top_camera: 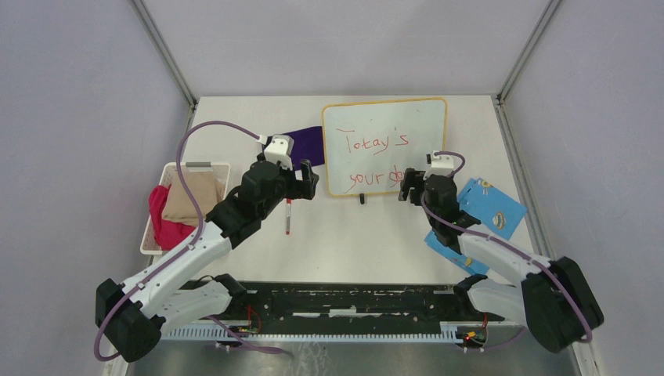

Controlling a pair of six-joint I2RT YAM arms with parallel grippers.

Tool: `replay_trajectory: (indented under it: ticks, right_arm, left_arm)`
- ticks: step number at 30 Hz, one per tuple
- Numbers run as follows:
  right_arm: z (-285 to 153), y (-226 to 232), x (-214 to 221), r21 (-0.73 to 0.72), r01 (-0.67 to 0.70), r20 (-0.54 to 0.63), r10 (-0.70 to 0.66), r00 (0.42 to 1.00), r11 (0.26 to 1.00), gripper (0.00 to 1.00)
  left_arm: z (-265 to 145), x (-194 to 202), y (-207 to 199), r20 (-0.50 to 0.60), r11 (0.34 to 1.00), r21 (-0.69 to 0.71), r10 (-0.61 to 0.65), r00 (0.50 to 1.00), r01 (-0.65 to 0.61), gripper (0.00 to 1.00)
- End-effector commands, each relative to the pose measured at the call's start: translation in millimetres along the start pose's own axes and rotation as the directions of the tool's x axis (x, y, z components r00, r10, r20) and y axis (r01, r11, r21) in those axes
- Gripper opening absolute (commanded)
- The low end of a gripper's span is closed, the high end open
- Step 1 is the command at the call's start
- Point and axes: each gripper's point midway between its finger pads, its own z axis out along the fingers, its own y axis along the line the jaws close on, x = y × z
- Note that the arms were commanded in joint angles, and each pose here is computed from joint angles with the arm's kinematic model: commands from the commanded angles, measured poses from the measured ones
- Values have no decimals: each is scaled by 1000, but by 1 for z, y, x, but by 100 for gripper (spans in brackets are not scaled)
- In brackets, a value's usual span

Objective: Write a sentence on the whiteboard
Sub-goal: Adjust the whiteboard stand at the center of the board, then reset both arms

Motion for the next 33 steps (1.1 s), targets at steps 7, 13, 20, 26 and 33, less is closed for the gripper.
replay_trajectory:
  ticks: [7, 13, 20, 26, 33]
  right_arm:
    - [-78, 18, -60, -72, 125, 198, -109, 974, 990, 89]
    - [-118, 55, -100, -80, 209, 308, -176, 935, 975, 90]
    - [-112, 78, -133, 34, 120, 336, -124, 934, 992, 98]
    - [-105, 107, -170, 57, 27, 330, -44, 943, 998, 98]
    - [-129, 131, -225, -96, 55, 464, -4, 886, 994, 98]
  left_arm:
    - [-10, -38, -3, 113, 999, -7, -35, 993, 36, 93]
    - [-17, -61, -4, 181, 987, -22, -152, 972, 159, 98]
    - [-8, -60, 26, 141, 873, -319, -341, 929, 369, 100]
    - [-6, -61, 15, 77, 905, -313, -280, 957, 290, 100]
    - [-32, -118, 11, 220, 958, -216, -140, 965, 188, 100]
